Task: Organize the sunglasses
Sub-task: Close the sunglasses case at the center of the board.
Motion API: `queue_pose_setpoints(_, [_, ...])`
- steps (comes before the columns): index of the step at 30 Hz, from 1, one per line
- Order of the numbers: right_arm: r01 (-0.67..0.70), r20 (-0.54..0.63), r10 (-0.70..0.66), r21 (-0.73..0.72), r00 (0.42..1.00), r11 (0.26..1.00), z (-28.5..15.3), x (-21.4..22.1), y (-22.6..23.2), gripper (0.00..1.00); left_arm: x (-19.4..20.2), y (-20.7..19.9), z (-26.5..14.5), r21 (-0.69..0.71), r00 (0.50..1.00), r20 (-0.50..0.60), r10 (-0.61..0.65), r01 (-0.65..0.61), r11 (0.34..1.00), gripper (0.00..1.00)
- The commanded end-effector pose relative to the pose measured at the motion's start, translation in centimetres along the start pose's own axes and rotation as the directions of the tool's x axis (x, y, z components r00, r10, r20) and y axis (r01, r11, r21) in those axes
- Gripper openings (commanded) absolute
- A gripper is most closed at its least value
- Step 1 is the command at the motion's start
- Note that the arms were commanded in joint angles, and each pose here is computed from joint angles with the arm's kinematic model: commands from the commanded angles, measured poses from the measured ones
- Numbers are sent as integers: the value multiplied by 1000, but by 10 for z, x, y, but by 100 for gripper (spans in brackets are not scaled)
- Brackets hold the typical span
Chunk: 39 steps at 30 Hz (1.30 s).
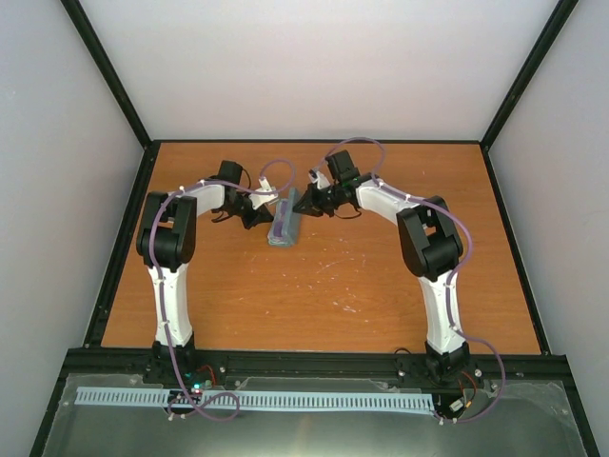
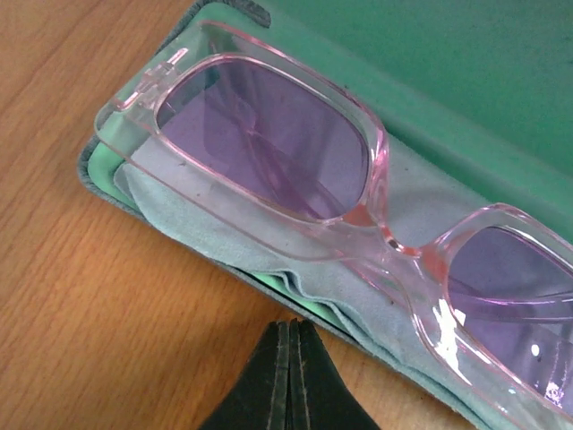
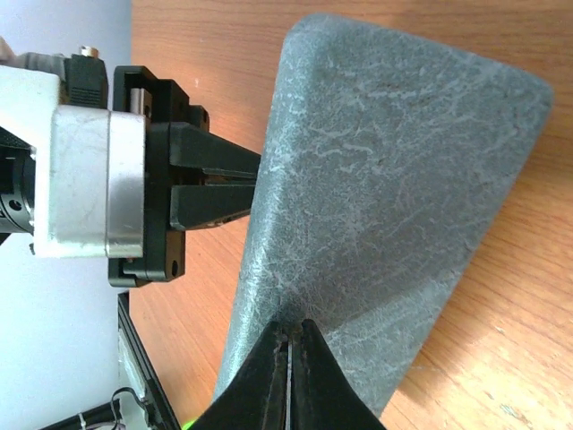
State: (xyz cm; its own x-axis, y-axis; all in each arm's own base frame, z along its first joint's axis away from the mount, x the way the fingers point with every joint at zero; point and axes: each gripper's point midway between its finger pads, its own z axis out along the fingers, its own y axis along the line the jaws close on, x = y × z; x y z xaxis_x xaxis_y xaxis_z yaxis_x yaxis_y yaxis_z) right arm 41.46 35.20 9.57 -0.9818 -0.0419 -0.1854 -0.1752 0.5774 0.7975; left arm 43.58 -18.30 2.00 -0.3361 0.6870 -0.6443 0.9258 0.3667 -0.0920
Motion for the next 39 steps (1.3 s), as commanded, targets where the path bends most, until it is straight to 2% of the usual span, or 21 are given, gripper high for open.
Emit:
queue_pose_setpoints(1, [9,-33,-9,-8,999,1000,19,5,4,3,-17,-18,11,77,999,43,0,-3,997,1])
queue_pose_setpoints(14, [-14,-110,16,17,994,1000,41,25,-15,3,-21,-19,7,72,999,54,7,-10,997,1])
queue_pose_setpoints(27, [-10,-124,10,-2,992,1000,57,22,-13,3,-22,-19,6,71,998,59,8,-12,997,1])
queue_pose_setpoints(36, [-6,-140,11,31,990,1000,50,32,-19,3,-23,-20,6,79,998,61,7,-11,997,1])
queue_pose_setpoints(39, [-20,-112,25,44,993,999,40,33,-24,3,-24,-24,4,92,998,64,-2,-4,996,1])
